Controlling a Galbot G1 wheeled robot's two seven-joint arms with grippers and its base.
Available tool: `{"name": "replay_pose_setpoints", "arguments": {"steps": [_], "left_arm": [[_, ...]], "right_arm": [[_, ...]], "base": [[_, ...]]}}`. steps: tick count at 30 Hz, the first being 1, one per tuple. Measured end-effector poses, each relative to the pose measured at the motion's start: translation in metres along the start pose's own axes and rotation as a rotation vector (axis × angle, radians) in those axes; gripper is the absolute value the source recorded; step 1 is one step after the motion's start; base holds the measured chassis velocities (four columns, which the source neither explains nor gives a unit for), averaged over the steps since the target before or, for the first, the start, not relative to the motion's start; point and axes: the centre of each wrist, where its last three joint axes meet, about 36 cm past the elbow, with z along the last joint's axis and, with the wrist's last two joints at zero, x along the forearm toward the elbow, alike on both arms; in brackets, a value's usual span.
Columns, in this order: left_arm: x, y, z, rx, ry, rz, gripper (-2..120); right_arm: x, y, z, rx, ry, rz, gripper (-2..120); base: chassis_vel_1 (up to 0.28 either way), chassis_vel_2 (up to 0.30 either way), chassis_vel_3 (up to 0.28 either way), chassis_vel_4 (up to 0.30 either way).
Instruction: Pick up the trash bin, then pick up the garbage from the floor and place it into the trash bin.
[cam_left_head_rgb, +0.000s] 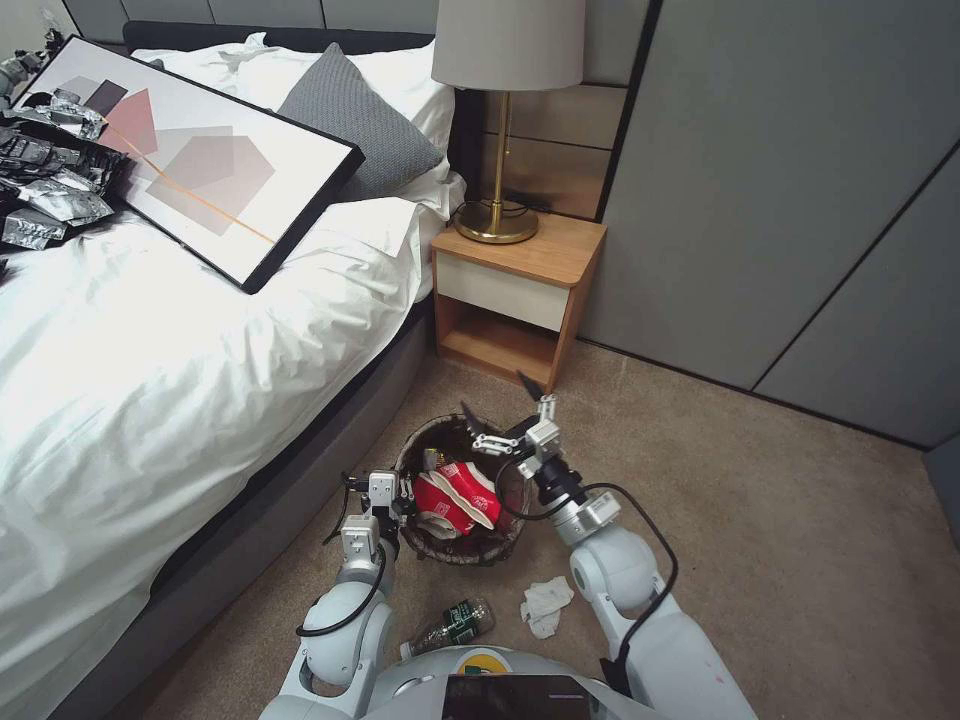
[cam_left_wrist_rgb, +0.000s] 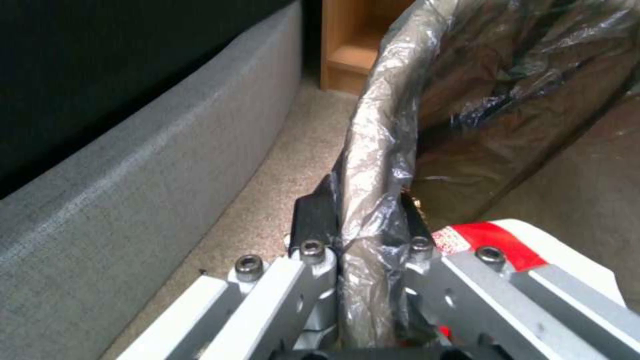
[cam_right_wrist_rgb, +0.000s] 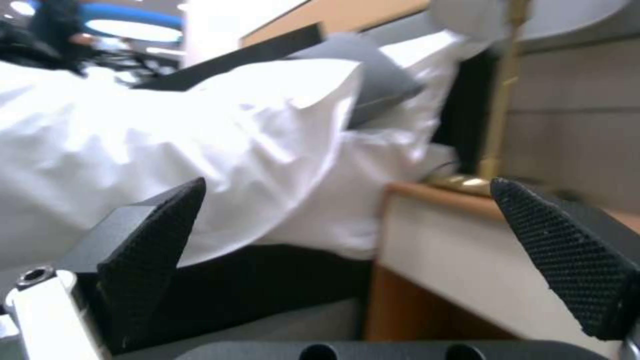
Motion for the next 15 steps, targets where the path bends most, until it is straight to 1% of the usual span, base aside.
{"name": "replay_pose_setpoints", "arguments": {"steps": [3, 4, 7, 8, 11, 15], "left_arm": [[0.0, 0.001, 0.0, 0.001, -0.002, -0.003, 5], [0.0, 0.001, 0.0, 0.001, -0.002, -0.003, 5], [0.0, 0.001, 0.0, 0.004, -0.003, -0.004, 5], [0.0, 0.001, 0.0, 0.004, -0.003, -0.004, 5], [0.0, 0.002, -0.001, 0.004, -0.004, -0.006, 5], [0.001, 0.002, -0.001, 0.004, -0.006, -0.007, 5]], "right_arm": [[0.018, -0.004, -0.005, 0.032, 0.013, 0.098, 100], [0.018, -0.004, -0.005, 0.032, 0.013, 0.098, 100], [0.044, -0.002, 0.005, 0.07, 0.07, 0.225, 100], [0.044, -0.002, 0.005, 0.07, 0.07, 0.225, 100], [0.063, -0.001, 0.016, 0.114, 0.121, 0.307, 100], [0.07, 0.0, 0.022, 0.115, 0.139, 0.344, 100]], "base": [[0.0, 0.0, 0.0, 0.0], [0.0, 0.0, 0.0, 0.0], [0.0, 0.0, 0.0, 0.0], [0.0, 0.0, 0.0, 0.0], [0.0, 0.0, 0.0, 0.0], [0.0, 0.0, 0.0, 0.0]]}}
